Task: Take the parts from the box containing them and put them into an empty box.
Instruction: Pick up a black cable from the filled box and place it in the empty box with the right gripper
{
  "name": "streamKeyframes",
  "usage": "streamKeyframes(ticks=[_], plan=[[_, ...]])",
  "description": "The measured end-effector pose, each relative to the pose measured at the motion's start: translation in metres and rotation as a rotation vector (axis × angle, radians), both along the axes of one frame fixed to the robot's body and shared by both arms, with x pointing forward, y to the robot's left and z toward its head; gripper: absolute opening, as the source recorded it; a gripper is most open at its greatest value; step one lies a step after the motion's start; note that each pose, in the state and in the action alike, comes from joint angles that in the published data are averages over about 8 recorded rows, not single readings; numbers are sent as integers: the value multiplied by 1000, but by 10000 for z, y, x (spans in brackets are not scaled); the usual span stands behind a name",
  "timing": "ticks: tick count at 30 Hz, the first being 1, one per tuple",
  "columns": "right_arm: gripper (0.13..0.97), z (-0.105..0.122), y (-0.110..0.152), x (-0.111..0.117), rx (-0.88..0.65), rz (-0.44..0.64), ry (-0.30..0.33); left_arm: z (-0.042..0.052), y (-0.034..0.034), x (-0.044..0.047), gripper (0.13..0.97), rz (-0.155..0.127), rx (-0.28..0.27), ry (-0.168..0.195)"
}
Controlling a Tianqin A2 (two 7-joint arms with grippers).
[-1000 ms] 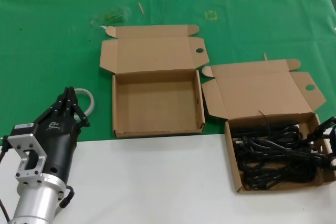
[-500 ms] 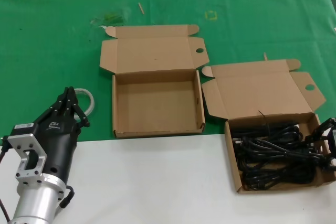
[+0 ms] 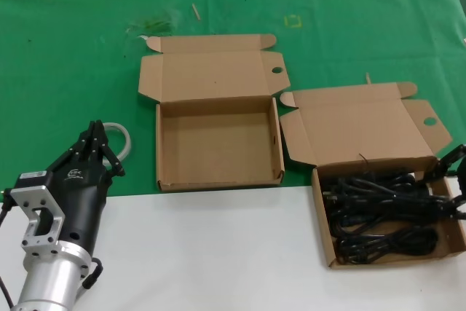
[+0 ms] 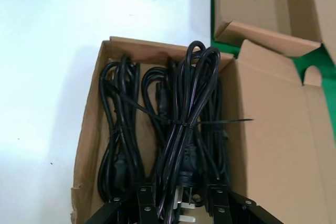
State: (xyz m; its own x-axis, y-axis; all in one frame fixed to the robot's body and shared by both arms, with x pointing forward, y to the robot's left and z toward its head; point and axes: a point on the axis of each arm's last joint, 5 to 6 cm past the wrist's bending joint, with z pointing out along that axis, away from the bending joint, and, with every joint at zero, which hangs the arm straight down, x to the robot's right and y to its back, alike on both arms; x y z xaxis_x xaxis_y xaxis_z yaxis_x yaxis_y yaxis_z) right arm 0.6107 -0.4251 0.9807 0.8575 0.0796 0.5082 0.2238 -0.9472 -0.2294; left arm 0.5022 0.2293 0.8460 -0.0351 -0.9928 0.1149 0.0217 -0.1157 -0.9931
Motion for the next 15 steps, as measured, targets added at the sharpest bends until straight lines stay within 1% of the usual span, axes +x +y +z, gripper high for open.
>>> streamKeyframes(ticks=[7,15], plan=[[306,142,79,19,21,2,-40,0,0,0,156,0,0,0],[306,193,280,120,47,12,-99,0,0,0,156,0,0,0]])
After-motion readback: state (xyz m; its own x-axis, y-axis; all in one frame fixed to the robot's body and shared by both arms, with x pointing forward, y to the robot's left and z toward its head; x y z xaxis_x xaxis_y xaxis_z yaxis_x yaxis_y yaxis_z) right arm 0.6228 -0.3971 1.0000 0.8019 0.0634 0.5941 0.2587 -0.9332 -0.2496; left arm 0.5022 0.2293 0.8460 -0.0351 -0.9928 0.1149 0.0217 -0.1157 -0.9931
